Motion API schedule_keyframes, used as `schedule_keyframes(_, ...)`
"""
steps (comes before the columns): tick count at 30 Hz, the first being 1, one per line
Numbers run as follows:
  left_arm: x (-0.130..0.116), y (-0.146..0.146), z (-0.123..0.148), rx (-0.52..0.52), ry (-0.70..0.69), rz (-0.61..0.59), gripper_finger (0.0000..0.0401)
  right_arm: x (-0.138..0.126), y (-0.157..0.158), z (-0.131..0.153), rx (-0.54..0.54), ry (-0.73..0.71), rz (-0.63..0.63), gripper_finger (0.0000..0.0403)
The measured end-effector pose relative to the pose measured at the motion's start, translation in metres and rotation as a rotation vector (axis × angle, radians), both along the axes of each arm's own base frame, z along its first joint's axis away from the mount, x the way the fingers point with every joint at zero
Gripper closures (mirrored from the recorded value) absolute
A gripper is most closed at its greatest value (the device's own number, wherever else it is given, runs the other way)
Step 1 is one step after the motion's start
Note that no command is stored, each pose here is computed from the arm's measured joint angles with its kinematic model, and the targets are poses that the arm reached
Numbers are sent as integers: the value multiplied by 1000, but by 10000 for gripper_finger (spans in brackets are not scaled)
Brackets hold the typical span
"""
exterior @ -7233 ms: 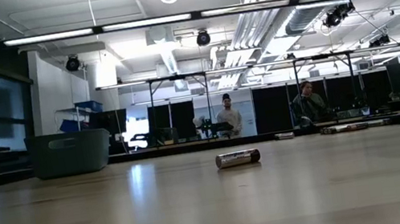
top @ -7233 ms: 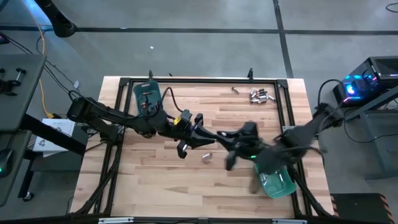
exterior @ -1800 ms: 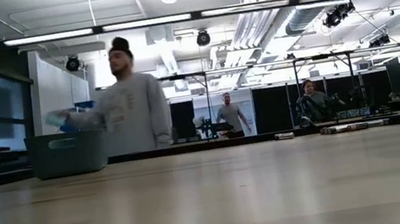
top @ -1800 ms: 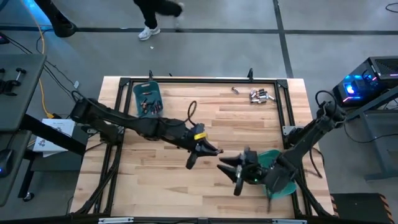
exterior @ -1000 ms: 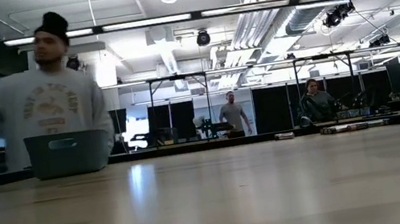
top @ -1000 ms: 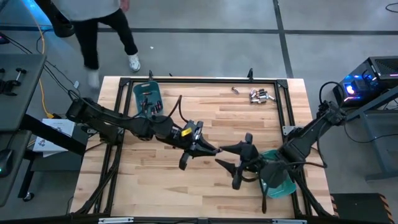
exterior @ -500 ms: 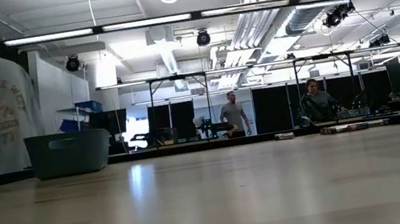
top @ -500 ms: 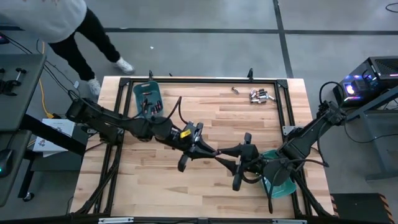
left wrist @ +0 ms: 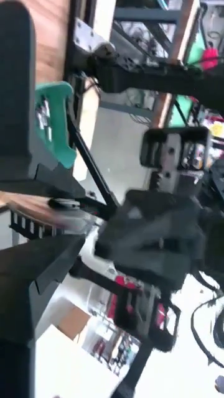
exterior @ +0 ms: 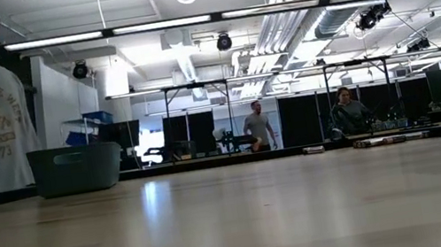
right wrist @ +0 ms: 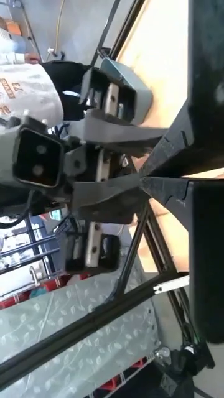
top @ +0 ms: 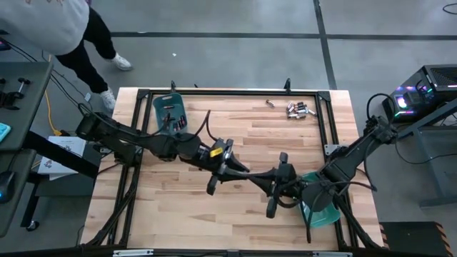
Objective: Sort batteries
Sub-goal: Put the silver battery into the green bin
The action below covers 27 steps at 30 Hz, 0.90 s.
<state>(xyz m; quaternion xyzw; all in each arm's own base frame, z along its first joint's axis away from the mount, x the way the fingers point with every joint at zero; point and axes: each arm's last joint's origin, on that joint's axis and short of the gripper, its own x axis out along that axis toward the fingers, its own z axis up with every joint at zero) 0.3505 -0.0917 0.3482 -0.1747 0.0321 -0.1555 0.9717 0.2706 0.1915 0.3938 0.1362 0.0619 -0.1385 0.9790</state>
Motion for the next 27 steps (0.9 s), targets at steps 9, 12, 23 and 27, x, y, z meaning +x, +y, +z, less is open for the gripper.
schedule_keyframes(9, -2, 5, -25, 83, 248, 105, 274, 6, -16, -12, 47, 85, -57, 400)
schedule_keyframes(12, -11, 5, -40, 229, 403, 85, 285, 5, -20, -19, 88, 127, -91, 395)
schedule_keyframes(23, -17, -48, -111, 933, 453, -415, 261, -8, -7, -26, 182, 180, -30, 388)
schedule_keyframes(27, 3, -47, -143, 1032, 434, -478, 216, -10, -5, -26, 182, 190, -19, 388)
